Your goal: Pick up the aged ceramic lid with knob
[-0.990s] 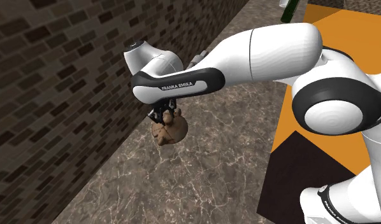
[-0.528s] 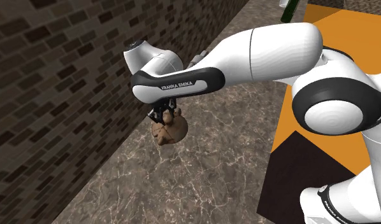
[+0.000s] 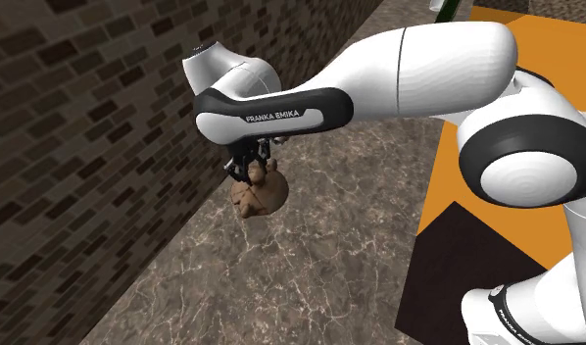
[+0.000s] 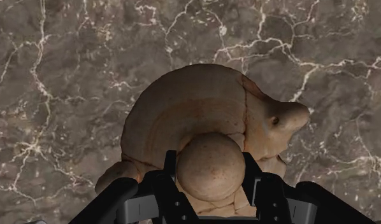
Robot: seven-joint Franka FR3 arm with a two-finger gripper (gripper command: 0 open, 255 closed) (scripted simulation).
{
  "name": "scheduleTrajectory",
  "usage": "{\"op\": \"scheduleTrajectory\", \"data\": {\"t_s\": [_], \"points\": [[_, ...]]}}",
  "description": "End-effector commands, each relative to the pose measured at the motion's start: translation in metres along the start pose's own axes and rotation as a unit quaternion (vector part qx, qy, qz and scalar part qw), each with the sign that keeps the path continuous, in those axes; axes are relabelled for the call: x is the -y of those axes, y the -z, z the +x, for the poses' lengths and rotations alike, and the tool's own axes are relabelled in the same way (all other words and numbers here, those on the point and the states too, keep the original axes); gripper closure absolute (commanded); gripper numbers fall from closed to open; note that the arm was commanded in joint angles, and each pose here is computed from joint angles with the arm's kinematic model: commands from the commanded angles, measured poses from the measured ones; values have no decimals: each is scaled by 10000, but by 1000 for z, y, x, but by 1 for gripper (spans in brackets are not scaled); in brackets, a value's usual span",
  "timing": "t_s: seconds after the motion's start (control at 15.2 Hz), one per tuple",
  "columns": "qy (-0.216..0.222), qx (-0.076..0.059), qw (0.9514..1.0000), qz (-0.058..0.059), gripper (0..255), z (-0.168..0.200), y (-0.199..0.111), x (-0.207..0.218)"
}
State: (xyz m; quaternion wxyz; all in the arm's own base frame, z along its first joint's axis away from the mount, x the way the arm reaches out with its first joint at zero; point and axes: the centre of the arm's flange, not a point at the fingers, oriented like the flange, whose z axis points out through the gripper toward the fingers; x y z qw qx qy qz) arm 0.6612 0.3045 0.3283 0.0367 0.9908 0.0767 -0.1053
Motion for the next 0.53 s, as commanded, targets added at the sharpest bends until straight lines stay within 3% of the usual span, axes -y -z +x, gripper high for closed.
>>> {"op": "scheduleTrajectory", "data": {"t_s": [0.0, 0.46], "points": [[0, -2, 10000, 1, 255, -2, 11, -1], [0, -1, 10000, 1, 255, -8, 38, -3]]}}
